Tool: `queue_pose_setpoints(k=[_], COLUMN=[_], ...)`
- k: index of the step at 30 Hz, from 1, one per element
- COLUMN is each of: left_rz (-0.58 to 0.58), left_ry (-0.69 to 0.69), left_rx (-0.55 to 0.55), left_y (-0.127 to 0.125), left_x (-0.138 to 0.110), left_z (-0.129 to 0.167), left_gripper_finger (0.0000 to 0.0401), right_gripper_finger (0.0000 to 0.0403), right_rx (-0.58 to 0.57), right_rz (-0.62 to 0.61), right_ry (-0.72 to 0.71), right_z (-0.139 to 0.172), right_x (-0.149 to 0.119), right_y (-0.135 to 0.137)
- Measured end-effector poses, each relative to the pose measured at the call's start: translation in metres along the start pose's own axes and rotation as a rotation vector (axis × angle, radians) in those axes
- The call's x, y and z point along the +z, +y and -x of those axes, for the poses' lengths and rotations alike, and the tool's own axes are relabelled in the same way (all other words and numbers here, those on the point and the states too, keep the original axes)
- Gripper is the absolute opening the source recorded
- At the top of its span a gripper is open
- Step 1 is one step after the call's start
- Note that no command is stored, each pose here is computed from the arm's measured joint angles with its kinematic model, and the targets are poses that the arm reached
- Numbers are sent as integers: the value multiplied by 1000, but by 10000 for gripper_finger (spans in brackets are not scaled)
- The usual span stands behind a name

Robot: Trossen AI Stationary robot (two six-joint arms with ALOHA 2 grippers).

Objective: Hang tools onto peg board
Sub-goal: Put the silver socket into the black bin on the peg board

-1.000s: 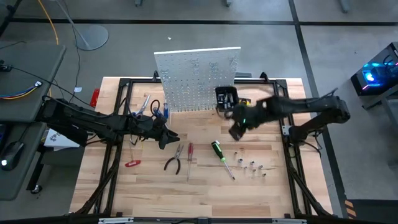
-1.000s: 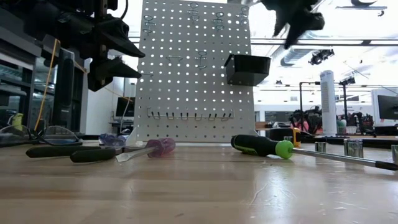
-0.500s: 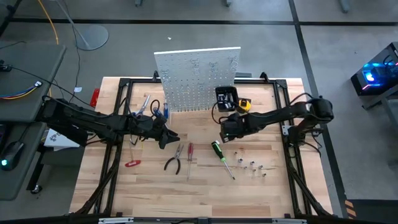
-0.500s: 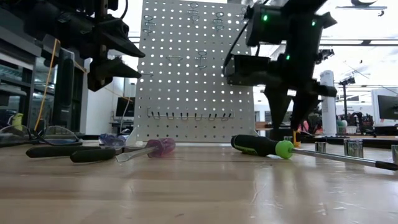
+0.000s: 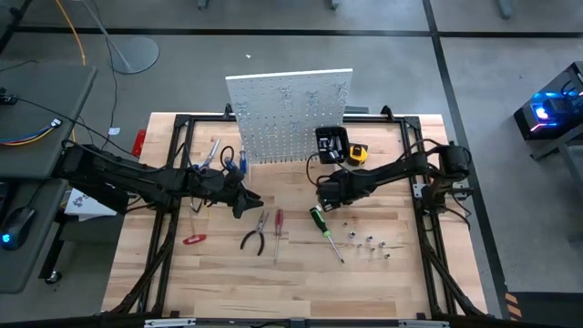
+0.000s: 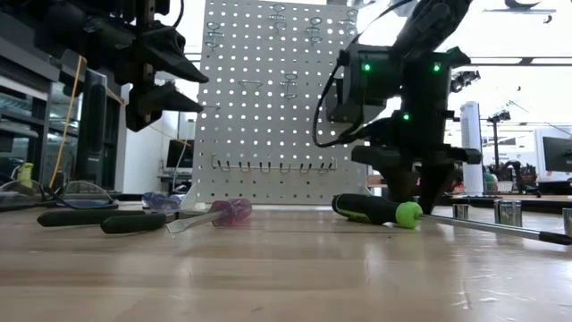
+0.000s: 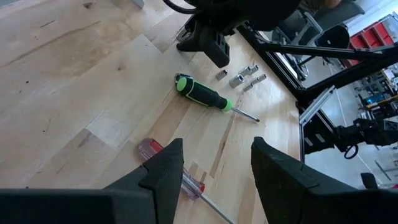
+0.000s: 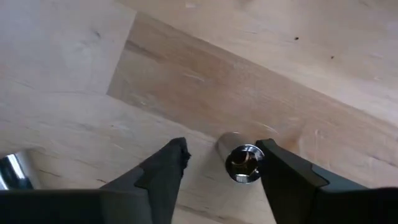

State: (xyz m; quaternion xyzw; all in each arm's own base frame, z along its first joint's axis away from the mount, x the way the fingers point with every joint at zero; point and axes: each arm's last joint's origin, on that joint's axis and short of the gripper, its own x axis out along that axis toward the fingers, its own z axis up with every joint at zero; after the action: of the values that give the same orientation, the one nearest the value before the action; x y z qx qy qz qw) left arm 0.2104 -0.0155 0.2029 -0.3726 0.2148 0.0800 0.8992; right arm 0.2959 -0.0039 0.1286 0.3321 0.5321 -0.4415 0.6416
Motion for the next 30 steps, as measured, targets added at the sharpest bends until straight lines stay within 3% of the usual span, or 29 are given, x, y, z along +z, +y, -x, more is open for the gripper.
queue_pose_setpoints(k=[7, 15, 22, 26, 30], left_rz=[-9, -9, -11, -11, -11], left_ry=[-1, 1, 3, 5, 7], left_rx=[2, 5, 8, 12, 15], left_y=[0, 0, 1, 1, 1], left_x=[0, 0, 0, -1, -1], left_z=[0, 0, 0, 0, 0], left_gripper_finger=[172, 172, 172, 172, 172], right_gripper_finger=[37, 37, 37, 37, 37], right_rx=[-16, 13, 247, 425, 501], right_rz=[8, 53, 157, 63, -54], right_ry=[-49, -44, -83, -312, -606], right_z=[5, 27, 100, 158, 201], right_x=[0, -5, -29, -21, 5], right_y=[-2, -9, -24, -39, -52])
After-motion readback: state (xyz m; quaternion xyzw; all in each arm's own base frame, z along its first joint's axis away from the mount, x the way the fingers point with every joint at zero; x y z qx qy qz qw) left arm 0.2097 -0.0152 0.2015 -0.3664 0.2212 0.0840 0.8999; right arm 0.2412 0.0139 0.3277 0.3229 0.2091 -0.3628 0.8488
